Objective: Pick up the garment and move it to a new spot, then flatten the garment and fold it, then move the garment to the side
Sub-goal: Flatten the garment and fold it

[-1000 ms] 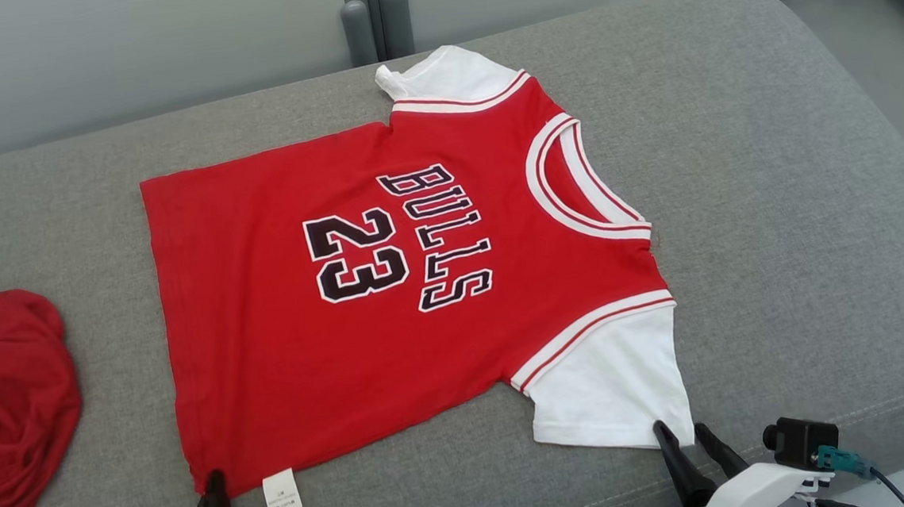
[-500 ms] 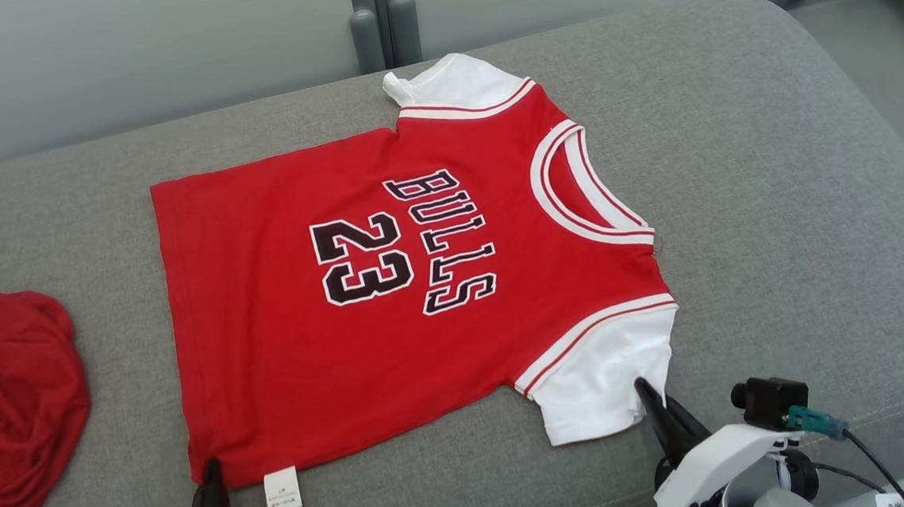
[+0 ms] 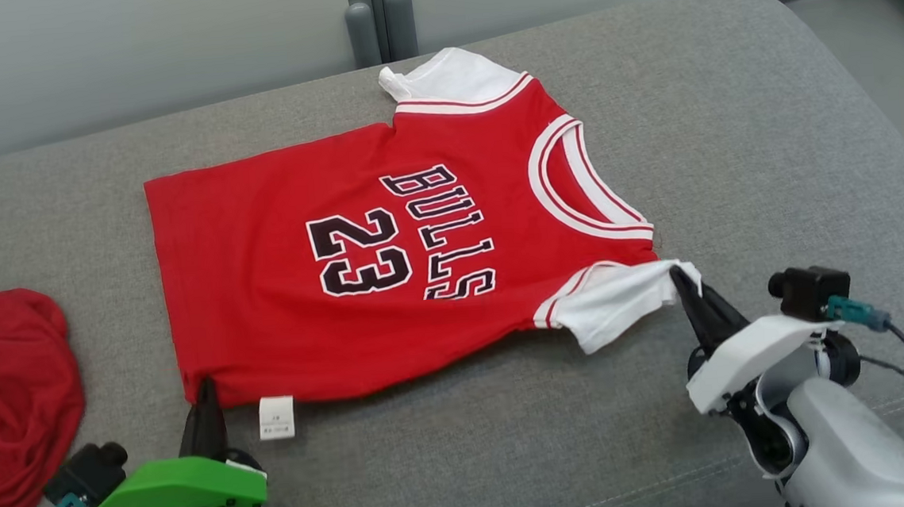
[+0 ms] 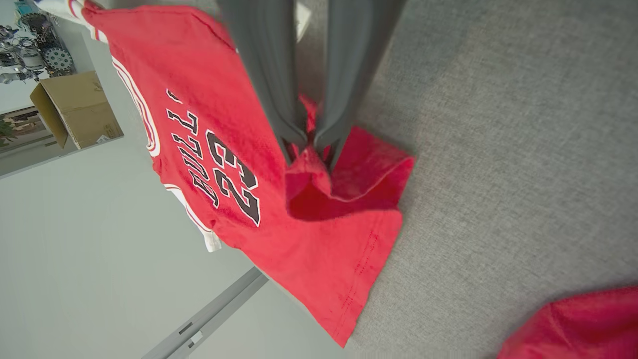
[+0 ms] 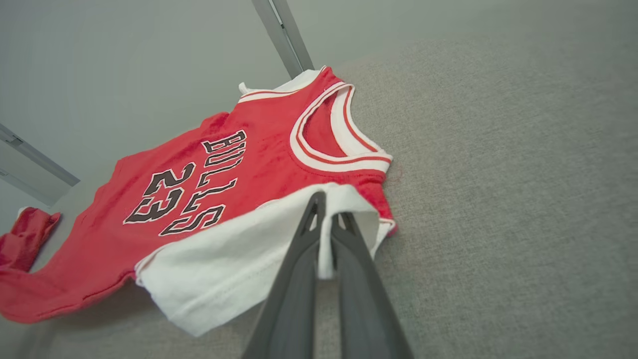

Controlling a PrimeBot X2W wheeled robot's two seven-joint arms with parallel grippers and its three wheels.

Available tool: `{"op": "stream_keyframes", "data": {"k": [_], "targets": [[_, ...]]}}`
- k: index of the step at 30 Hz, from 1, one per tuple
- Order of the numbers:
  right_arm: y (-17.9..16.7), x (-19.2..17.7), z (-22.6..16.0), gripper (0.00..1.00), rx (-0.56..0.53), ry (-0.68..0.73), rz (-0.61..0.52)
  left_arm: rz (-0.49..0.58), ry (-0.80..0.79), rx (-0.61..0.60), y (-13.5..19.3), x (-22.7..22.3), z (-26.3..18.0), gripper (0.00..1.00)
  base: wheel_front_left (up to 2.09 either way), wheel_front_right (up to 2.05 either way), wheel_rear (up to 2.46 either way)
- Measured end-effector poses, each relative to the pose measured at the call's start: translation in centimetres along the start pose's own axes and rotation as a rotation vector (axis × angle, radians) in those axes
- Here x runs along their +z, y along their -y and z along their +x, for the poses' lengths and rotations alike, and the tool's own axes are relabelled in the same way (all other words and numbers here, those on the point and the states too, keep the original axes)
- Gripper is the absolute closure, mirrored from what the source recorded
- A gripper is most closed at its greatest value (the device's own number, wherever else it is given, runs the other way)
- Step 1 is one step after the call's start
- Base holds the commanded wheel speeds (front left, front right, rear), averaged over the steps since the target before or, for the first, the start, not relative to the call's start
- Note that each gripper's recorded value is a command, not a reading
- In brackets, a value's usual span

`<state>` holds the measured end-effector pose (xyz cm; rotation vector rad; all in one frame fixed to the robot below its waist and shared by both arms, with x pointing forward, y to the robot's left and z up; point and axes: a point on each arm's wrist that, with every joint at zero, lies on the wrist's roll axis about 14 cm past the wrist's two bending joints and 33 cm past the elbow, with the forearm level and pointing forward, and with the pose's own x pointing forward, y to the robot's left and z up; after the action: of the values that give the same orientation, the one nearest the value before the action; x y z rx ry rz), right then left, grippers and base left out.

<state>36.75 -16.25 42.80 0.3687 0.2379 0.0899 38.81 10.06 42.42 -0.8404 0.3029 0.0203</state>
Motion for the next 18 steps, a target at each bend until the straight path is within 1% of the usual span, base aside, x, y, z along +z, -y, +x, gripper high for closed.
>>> {"op": "stream_keyframes", "data": {"k": [4, 5, 6, 10, 18], "targets": [[0.6, 1.0, 1.5, 1.0, 0.003, -0.024, -0.043, 0.013, 0.014, 0.003, 0.5, 0.7, 1.2, 1.0, 0.0, 0.0, 0.0], [0.8, 1.6, 2.5, 1.0, 0.005, -0.042, -0.067, 0.026, 0.011, -0.001, 0.9, 0.9, 2.0, 1.0, 0.0, 0.0, 0.0], [0.8, 1.6, 2.5, 1.0, 0.005, -0.042, -0.067, 0.026, 0.011, -0.001, 0.9, 0.9, 2.0, 1.0, 0.0, 0.0, 0.0], [0.6, 2.2, 4.6, 1.0, 0.016, -0.083, -0.09, 0.043, 0.018, -0.006, 1.7, 1.7, 3.8, 1.0, 0.0, 0.0, 0.0], [0.5, 0.5, 7.6, 1.0, 0.019, -0.221, -0.121, 0.048, -0.017, 0.043, 0.9, 1.7, 6.5, 1.0, 0.0, 0.0, 0.0]]}}
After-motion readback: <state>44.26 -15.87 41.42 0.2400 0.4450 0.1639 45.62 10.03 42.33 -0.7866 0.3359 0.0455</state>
